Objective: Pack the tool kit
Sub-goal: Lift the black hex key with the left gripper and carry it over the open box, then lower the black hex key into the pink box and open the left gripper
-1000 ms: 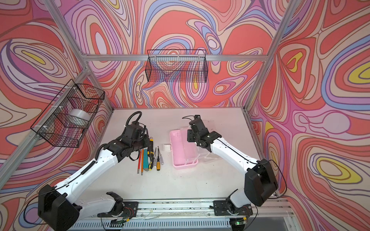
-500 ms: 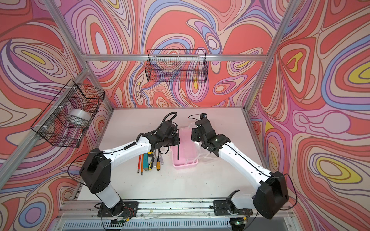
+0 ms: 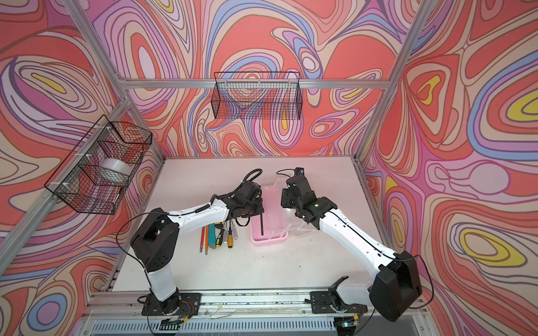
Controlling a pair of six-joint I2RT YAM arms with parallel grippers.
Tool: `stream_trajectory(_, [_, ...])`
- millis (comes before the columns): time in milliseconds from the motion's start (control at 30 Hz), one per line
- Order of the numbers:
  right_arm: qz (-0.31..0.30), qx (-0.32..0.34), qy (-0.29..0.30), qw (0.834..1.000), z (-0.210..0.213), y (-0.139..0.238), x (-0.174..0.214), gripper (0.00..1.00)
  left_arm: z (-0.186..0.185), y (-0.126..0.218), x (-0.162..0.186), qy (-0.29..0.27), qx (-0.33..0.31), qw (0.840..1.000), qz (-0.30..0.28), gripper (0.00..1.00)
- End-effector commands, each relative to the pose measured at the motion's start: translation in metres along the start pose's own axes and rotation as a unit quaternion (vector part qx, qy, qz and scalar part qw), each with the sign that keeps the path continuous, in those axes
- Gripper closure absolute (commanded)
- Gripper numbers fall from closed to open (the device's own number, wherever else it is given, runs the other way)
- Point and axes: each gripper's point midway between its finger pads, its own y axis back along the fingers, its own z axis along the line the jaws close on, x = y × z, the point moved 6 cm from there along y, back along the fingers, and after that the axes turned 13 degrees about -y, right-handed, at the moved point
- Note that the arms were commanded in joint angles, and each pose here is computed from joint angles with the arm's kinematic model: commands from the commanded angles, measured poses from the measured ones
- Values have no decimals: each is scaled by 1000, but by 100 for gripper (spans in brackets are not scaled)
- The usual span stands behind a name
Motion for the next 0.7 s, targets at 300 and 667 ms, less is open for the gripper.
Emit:
stream_trajectory(300, [-21,18,-1,1000,-10,14,-9,39,-9,0,-15,-13,-2,1000,-9,81])
stream_trajectory(667, [-29,21,-1,999,-13,23,-17,38,-9,8,-26,-26,1,999,-21,68])
